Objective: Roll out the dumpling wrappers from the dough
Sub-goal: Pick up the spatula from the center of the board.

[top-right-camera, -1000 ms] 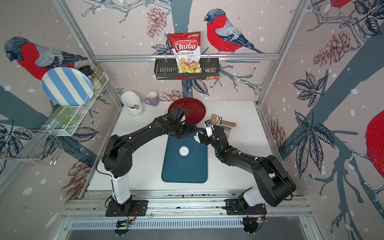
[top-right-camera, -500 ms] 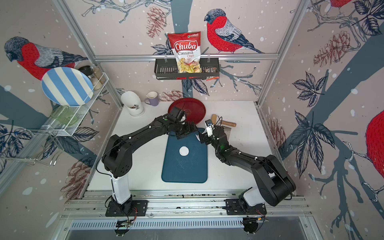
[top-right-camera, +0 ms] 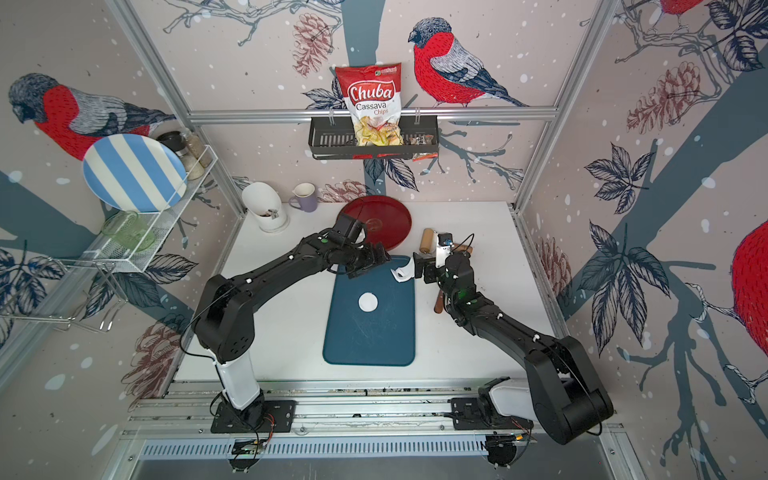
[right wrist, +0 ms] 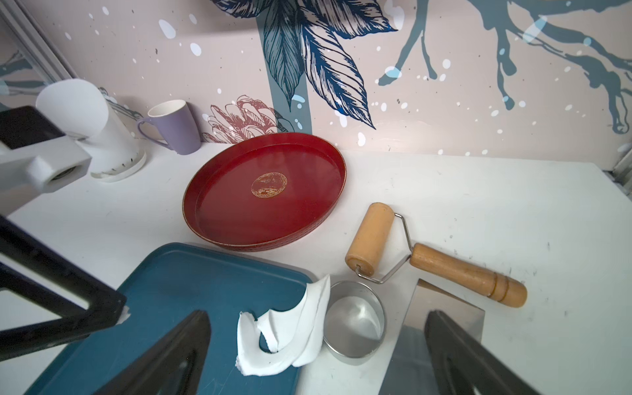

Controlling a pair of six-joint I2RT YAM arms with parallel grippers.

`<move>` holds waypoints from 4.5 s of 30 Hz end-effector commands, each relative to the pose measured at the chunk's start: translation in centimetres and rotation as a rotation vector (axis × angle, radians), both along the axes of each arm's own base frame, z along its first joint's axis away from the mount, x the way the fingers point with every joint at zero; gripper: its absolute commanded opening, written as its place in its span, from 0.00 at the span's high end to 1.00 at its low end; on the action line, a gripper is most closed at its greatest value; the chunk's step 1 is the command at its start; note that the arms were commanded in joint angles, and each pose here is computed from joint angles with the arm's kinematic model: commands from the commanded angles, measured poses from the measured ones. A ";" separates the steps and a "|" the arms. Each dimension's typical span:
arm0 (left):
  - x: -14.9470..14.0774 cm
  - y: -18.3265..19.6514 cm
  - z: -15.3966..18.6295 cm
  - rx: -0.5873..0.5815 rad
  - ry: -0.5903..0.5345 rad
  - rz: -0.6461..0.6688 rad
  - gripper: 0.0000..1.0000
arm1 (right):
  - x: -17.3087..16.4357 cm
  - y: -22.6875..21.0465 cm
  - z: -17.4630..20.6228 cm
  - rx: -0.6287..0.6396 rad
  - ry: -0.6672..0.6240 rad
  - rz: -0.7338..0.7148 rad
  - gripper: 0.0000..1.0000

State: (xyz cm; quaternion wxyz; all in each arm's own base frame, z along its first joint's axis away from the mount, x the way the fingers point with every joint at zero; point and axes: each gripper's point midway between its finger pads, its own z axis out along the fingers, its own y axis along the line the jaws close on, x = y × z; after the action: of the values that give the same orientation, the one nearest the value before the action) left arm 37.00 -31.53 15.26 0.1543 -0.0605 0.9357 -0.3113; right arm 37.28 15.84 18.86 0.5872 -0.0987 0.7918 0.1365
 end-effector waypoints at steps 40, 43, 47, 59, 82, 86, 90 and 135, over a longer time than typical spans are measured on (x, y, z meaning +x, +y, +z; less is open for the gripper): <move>-5.6 8.7 1.1 0.122 -0.409 0.009 0.05 | -8.3 -3.9 -9.3 0.219 0.816 -0.191 0.08; -5.6 8.6 1.1 0.123 -0.415 0.000 0.05 | -8.8 -4.0 -9.7 0.157 0.858 -0.215 0.10; -5.7 8.3 1.0 0.112 -0.419 -0.025 0.05 | -9.4 -4.8 -11.1 0.066 0.906 -0.283 0.14; -6.9 8.9 -0.6 0.117 -0.416 -0.043 0.05 | -9.5 -6.2 -11.9 -0.123 0.967 -0.371 0.30; -6.7 8.5 -0.8 0.111 -0.412 -0.049 0.05 | -10.2 -7.8 -12.4 -0.150 1.008 -0.362 0.63; -6.7 8.6 -0.7 0.111 -0.414 -0.047 0.05 | -10.1 -7.8 -12.3 -0.152 1.006 -0.359 0.67; -6.6 8.7 -0.3 0.112 -0.426 -0.039 0.05 | -10.2 -8.0 -12.2 -0.151 1.005 -0.361 0.72; -7.5 7.0 13.0 -0.280 -0.599 -0.276 0.05 | -14.3 9.0 4.5 -0.140 0.077 0.427 0.99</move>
State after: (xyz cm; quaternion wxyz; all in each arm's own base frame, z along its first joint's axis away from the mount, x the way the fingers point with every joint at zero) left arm 30.45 -23.80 26.85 0.3677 0.1036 0.8182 -0.4297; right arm 22.41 23.68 21.29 0.4629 -0.2871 0.8142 0.2011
